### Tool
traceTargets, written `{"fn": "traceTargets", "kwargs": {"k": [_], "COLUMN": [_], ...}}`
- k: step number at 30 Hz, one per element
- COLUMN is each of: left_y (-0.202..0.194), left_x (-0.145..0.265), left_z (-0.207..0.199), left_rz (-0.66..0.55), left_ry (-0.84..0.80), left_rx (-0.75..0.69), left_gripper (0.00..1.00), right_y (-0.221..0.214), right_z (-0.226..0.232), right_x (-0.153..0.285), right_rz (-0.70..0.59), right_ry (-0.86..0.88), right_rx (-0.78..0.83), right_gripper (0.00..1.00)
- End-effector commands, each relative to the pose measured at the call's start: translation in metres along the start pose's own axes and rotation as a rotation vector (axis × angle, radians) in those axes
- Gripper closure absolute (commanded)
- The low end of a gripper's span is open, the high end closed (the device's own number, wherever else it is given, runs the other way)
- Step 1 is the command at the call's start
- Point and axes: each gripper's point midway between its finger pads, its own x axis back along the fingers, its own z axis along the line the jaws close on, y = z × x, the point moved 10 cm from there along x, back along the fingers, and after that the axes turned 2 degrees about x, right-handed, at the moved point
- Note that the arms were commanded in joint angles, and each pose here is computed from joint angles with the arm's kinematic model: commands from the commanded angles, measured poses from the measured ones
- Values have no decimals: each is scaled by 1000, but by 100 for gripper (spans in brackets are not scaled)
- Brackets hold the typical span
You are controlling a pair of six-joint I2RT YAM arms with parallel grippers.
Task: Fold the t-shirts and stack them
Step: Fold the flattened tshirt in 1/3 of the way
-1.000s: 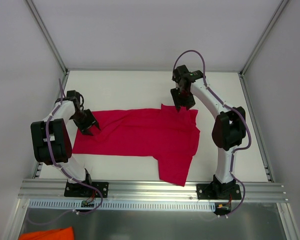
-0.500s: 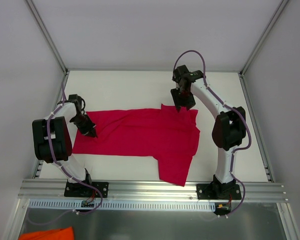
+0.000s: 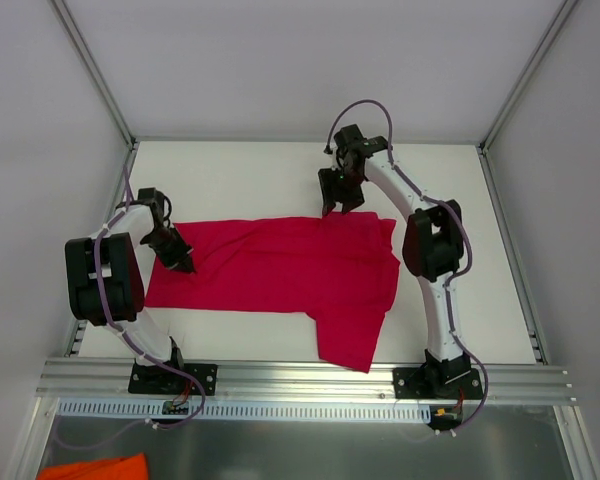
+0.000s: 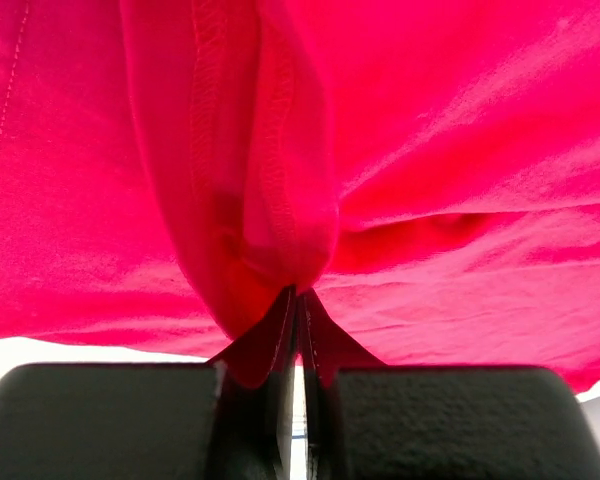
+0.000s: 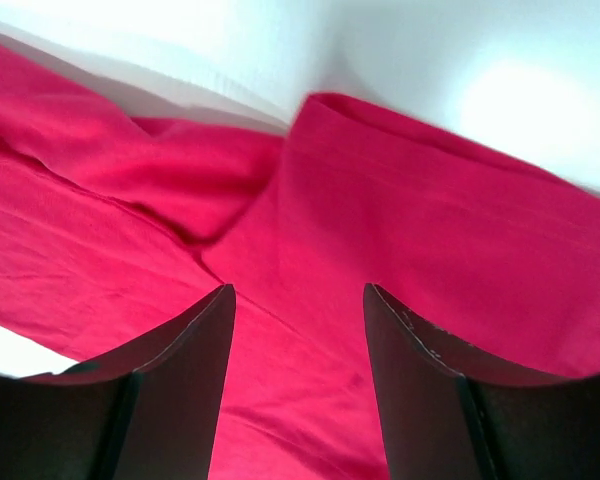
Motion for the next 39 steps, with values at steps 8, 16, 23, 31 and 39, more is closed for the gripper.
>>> {"fn": "traceTargets", "kwargs": {"k": [8,16,23,31,39], "left_y": [-6,-11,-14,-16,-17], "left_x": [20,20,21,23,26], "left_z": [-10,-6,-3,-2,0], "left_rz": [-48,-45,-44,-51,-53], "left_ry": [-102,-94,-82,-79,-76], "left_rx": [-4,-12,-18,-20,-26], "left_gripper": [100,100,100,100,100], "right_y": [12,26,36,33,27], "right_z": [3,2,0,-10,-18], "right_x": [-49,-55,-53,-60,-65], "right_rz": [-5,-61,-114,-92,-53], "right_ry": [152,154,117,45,3], "right_rx": [-6,9,38,36,44], "right_gripper": [42,42,42,58,58]}}
